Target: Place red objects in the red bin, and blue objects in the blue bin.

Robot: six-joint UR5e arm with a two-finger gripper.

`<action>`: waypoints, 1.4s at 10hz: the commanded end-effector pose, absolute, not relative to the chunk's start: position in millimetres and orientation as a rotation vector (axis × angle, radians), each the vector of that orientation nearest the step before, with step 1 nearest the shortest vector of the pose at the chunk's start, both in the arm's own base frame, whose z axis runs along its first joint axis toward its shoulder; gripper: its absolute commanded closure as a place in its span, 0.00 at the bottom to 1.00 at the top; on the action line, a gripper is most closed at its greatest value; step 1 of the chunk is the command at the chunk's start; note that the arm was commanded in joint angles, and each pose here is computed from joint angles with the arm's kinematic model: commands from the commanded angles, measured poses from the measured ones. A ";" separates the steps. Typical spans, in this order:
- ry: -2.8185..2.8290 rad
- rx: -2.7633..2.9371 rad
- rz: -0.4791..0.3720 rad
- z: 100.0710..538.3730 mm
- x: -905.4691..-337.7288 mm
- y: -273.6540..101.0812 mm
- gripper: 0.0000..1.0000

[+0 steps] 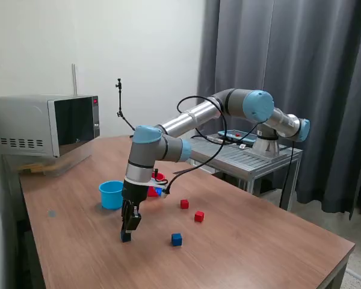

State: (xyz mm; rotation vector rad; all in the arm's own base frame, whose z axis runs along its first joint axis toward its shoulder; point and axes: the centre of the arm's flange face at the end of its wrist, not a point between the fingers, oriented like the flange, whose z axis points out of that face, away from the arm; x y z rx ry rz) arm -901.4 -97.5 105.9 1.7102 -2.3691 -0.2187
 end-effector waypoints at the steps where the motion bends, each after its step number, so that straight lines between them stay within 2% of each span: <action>1: -2.370 1.710 -0.218 105.6 -901.3 -97.4 1.00; 4: -2.353 1.699 -0.241 125.0 -903.3 -97.2 1.00; 6: -2.324 1.677 -0.286 175.3 -900.2 -96.7 1.00; 8: -2.330 1.674 -0.294 194.3 -891.6 -93.8 1.00; 10: -2.373 1.662 -0.352 211.2 -879.9 -77.4 1.00; 12: -2.417 1.639 -0.344 216.7 -867.8 -53.8 1.00; 14: -2.484 1.581 -0.342 220.5 -857.5 -5.9 1.00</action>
